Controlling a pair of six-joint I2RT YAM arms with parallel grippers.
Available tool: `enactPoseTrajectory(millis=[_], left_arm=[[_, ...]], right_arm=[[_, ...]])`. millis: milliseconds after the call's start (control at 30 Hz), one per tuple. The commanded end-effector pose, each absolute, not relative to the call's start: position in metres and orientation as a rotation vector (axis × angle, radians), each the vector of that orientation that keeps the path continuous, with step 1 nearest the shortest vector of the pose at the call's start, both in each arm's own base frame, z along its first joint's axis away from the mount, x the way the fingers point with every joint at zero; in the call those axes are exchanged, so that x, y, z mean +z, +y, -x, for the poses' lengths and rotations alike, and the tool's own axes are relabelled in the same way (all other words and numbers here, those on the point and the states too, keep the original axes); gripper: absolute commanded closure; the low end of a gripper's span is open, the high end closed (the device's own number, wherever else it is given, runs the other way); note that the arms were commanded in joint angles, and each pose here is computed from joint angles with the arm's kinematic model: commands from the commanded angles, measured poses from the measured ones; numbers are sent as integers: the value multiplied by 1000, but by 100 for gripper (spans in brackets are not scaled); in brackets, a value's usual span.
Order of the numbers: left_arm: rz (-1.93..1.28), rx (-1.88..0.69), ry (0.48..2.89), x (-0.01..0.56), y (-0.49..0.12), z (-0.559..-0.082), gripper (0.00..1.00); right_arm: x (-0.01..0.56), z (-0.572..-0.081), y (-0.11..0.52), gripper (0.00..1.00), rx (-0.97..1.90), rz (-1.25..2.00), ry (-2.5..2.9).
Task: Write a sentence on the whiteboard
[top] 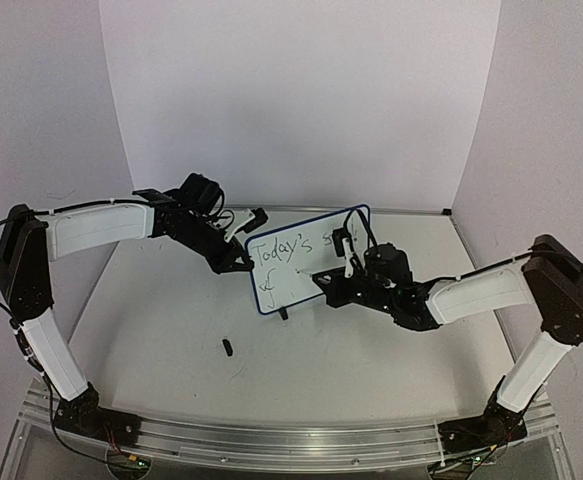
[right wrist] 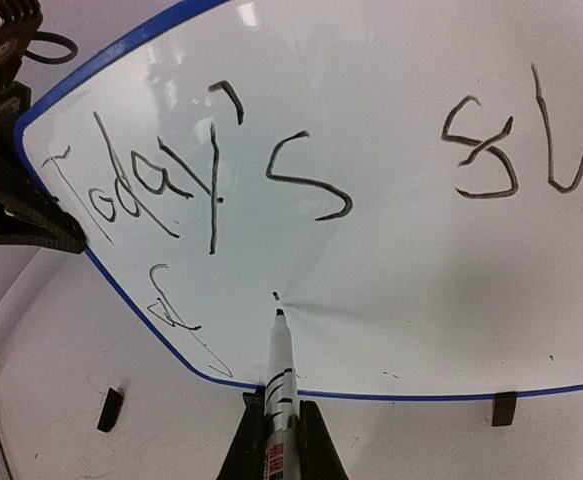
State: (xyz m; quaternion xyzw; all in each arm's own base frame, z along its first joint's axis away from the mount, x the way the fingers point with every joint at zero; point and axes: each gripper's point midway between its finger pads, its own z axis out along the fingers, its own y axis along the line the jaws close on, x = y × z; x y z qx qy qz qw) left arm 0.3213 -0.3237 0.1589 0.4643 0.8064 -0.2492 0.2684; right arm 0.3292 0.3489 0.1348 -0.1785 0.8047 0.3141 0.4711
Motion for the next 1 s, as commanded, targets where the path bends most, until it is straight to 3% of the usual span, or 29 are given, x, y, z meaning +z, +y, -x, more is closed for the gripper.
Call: enactPoseTrajectory(millis=[0, 967], left_arm=[[-1313, -531, 2303, 115, -306, -319, 100], [-1313, -532, 2302, 115, -307, -320, 100]], right_arm=[[138, -331, 355, 100, 813, 430, 1948], [164, -344, 344, 100, 748, 346, 1886]])
